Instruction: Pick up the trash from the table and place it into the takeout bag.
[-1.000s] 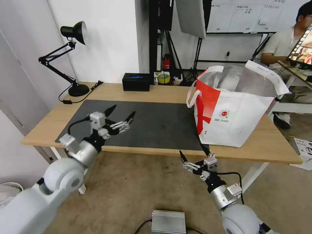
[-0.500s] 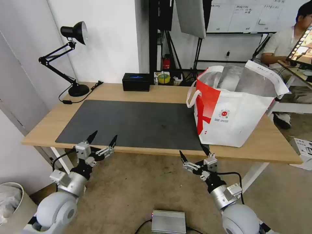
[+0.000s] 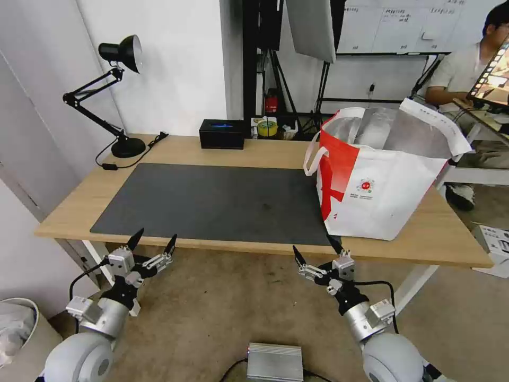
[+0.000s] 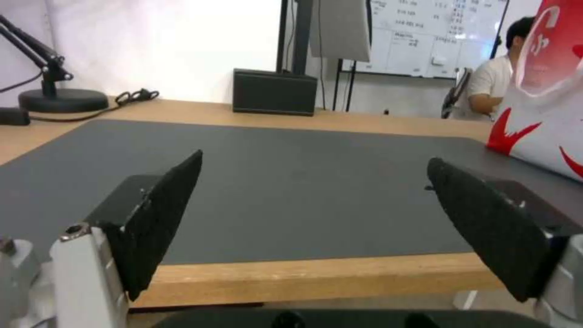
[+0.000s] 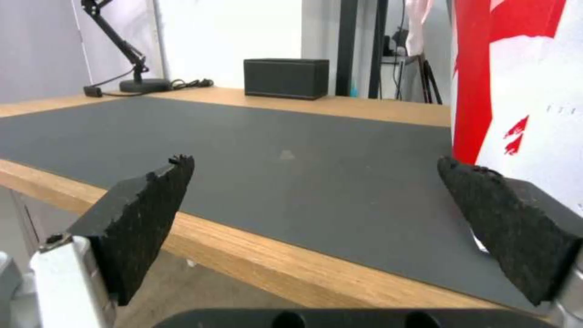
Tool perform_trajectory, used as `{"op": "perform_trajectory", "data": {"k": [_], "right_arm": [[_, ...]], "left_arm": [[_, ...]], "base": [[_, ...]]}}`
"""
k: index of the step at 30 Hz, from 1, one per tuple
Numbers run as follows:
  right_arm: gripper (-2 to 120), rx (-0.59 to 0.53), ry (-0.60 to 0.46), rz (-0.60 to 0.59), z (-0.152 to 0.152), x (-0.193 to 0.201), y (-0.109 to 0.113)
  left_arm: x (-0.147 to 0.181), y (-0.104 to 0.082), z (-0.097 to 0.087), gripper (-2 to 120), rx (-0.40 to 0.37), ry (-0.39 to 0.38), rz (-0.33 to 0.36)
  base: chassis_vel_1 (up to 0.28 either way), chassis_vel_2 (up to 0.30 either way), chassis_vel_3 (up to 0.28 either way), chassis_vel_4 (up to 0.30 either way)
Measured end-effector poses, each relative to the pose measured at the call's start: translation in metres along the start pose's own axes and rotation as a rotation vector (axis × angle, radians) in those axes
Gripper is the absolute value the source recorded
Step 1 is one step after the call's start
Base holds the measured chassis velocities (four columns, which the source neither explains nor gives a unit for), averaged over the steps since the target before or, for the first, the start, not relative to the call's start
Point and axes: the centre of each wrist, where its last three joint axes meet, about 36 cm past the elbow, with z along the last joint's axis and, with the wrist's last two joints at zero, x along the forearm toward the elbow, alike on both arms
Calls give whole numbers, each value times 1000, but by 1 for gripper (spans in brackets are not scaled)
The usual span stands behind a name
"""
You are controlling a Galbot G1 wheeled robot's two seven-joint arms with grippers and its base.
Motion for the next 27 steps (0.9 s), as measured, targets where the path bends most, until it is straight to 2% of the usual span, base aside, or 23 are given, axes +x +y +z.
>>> {"op": "perform_trajectory", "data": {"k": [27], "right_arm": [[100, 0, 0, 0, 0, 0, 0]], "left_arm": [[-2, -3, 3, 100, 19, 1, -5]], "base": [[0, 0, 0, 0]]}}
